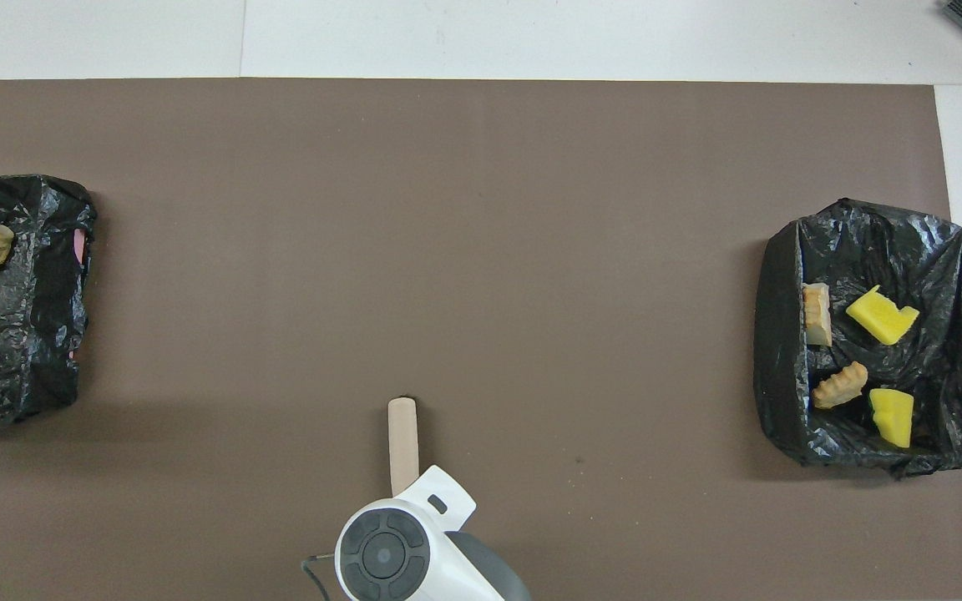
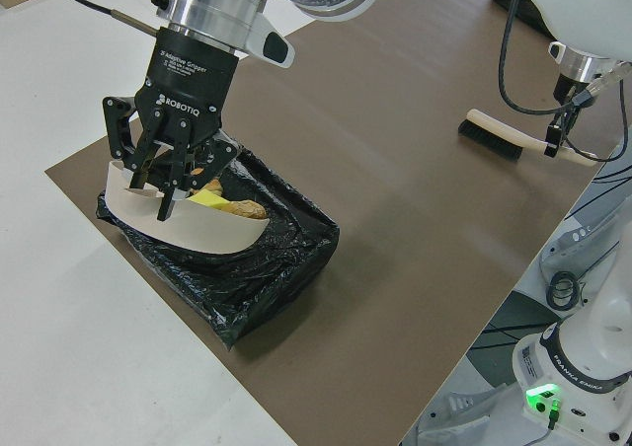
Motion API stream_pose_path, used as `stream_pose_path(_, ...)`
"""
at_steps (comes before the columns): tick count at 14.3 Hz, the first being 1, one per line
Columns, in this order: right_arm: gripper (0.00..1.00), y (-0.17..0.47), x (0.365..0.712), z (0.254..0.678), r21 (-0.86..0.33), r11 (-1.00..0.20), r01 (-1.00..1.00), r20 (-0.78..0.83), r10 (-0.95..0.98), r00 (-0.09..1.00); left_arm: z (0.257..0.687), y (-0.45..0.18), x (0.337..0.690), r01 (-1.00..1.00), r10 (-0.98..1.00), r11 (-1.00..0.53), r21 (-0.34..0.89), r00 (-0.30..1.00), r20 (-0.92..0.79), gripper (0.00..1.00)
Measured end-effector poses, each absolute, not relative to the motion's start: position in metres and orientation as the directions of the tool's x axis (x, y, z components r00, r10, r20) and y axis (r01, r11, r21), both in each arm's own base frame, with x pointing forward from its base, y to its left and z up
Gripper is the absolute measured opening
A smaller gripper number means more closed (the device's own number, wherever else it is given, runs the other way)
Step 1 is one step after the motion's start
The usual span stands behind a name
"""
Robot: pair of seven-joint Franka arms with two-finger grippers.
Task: Sweep and dump trash in bin
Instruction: 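Tip the dustpan with the left gripper to dump pieces into the bin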
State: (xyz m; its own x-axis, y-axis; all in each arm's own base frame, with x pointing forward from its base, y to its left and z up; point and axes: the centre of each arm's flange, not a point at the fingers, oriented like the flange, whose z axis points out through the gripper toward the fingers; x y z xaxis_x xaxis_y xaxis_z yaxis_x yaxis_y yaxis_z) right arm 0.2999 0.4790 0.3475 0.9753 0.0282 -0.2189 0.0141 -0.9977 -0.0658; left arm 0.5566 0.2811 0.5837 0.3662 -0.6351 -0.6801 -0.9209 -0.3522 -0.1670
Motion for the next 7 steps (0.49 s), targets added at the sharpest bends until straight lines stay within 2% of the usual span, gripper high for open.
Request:
stream_pose_path(3,0.29,0.479,0.300,0.347,-0.065,-0.998,0.014,-0.219,0.028,0.975,0.590,0.263,0.571,-0.951,-0.586,-0.255,-0.175,0.295,-0.754,0.32)
stream_pose_path(4,0.36,0.479,0.300,0.347,-0.066,-0.998,0.014,-0.219,0.028,0.975,0.589,0.254,0.578,-0.959,-0.572,-0.227,-0.168,0.271,-0.774,0.32)
stream_pose_path(7,0.67,0.480,0.301,0.351,-0.070,-0.997,0.015,-0.215,0.030,0.976,0.580,0.238,0.589,-0.971,-0.568,-0.189,-0.149,0.232,-0.790,0.32)
